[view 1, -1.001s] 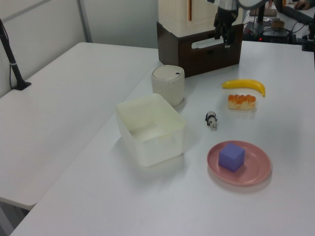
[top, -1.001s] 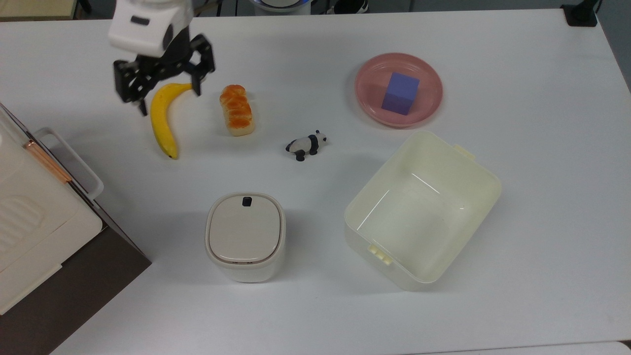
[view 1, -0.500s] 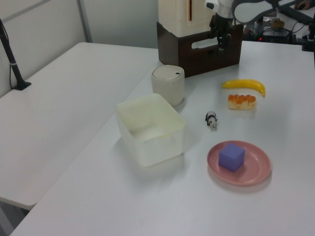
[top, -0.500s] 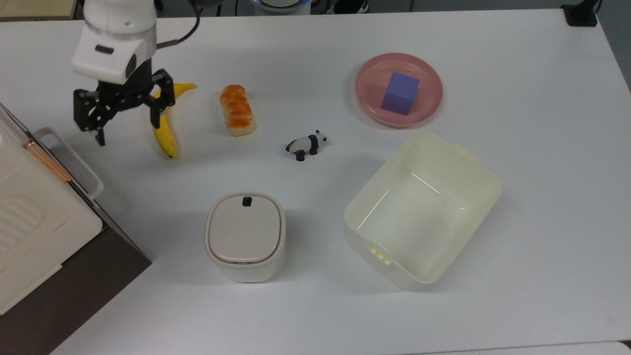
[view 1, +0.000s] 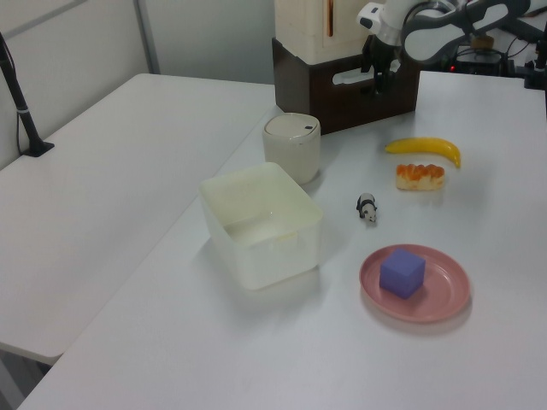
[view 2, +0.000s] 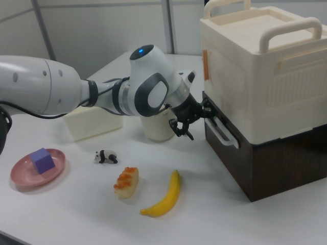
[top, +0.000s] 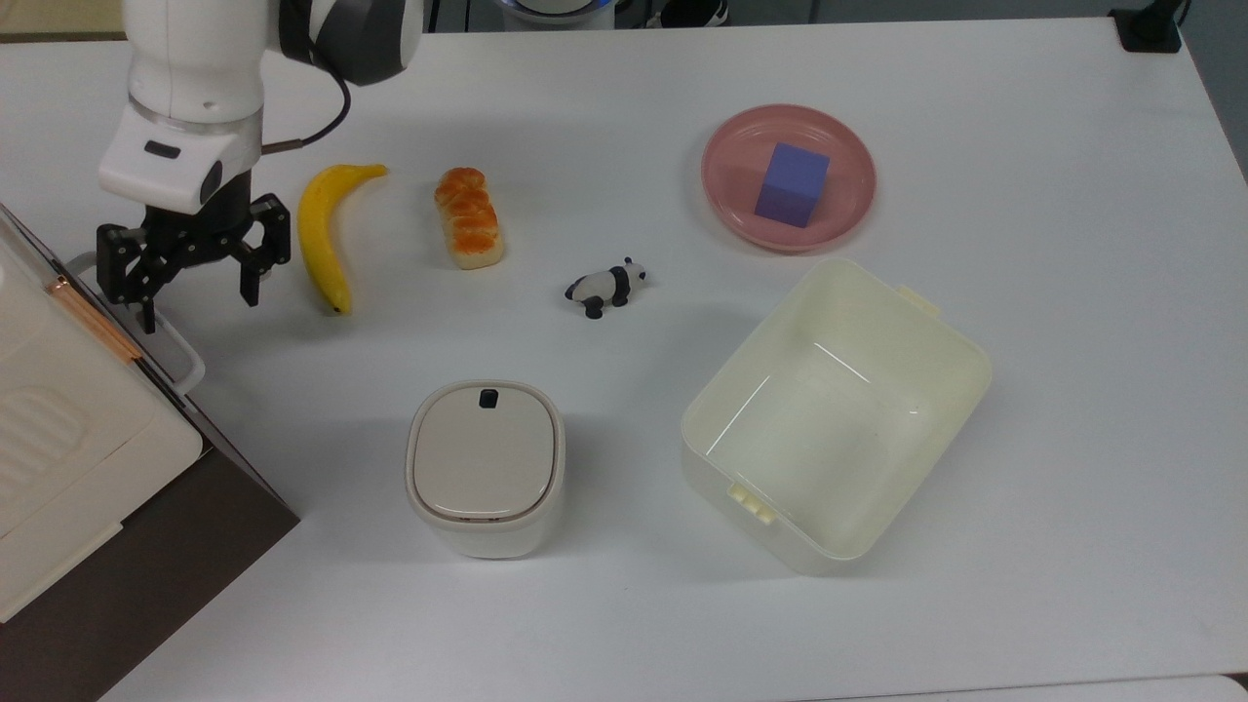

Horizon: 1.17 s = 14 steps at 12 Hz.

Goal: Slide open the drawer
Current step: 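Move the gripper toward the drawer handle of the brown base, then hook the gripper onto the white drawer handle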

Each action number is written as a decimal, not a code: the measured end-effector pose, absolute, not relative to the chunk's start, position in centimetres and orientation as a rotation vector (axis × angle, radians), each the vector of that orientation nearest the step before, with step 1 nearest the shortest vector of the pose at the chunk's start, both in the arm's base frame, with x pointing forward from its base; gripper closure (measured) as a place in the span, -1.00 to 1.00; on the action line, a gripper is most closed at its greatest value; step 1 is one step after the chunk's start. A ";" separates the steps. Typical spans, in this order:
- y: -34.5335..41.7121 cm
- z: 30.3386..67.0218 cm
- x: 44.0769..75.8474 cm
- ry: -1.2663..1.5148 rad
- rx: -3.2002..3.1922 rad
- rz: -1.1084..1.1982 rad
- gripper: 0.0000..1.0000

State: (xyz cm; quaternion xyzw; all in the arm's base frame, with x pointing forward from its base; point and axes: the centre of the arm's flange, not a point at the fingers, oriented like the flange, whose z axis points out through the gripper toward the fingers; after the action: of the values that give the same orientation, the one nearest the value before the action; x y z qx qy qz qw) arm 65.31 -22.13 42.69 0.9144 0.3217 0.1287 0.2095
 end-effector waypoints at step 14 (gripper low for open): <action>-23.1 42.6 65.5 0.977 2.419 0.280 0.59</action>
State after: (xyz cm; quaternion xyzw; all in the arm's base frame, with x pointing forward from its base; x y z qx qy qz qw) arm 65.46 -23.07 42.63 0.8912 0.3598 0.1030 0.2561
